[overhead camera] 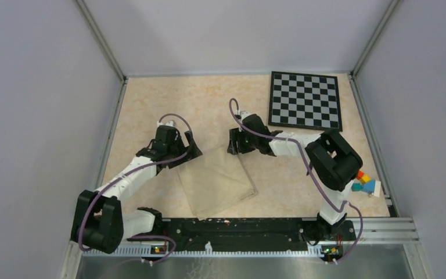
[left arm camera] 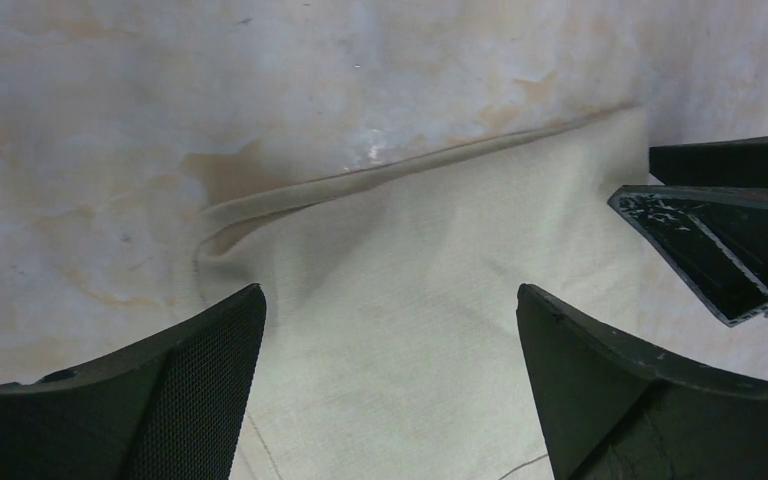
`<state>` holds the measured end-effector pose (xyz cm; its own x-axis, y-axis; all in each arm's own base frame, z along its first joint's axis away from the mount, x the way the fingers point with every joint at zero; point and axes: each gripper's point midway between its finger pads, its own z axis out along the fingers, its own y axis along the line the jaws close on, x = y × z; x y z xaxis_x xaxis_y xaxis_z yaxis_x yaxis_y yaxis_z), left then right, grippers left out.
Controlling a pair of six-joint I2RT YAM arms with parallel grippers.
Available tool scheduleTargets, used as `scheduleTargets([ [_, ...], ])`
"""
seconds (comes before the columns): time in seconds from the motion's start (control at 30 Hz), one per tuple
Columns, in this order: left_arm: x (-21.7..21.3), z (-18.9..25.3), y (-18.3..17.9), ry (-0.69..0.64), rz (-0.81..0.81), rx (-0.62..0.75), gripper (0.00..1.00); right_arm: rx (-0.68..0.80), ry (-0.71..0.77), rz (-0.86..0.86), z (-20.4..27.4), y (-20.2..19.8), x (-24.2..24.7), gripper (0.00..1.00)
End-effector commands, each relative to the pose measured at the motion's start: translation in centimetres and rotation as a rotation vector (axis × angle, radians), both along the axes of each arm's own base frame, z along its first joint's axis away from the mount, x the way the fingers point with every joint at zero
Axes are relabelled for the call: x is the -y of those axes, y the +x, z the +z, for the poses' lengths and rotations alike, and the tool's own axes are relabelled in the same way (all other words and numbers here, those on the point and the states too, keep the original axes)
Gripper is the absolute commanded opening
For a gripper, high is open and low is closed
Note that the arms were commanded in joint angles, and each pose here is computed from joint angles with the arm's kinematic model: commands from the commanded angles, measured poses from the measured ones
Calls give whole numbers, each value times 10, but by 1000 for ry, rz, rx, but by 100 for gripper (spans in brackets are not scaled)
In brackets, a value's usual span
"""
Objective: Fold the napkin into a case and place the utensils inside
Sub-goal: Smooth out the lower triangle-folded napkin at the center of the board.
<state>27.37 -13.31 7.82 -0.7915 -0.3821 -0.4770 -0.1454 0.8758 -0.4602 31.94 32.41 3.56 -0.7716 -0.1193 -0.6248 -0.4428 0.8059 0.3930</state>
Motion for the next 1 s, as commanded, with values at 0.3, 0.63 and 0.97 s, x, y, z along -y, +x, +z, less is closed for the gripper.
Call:
scheduleTargets([
  [0.3,-23,-22,19,-15,84,25,99,62,-55,-155,-11,48,15,29],
  [0.63,-26,-26,35,11,76,21,99,136,-55,-114,4,66,21,0],
  [0.97,-18,-14,31,-15,14,40,99,0,90,24,17,25,-1,50],
])
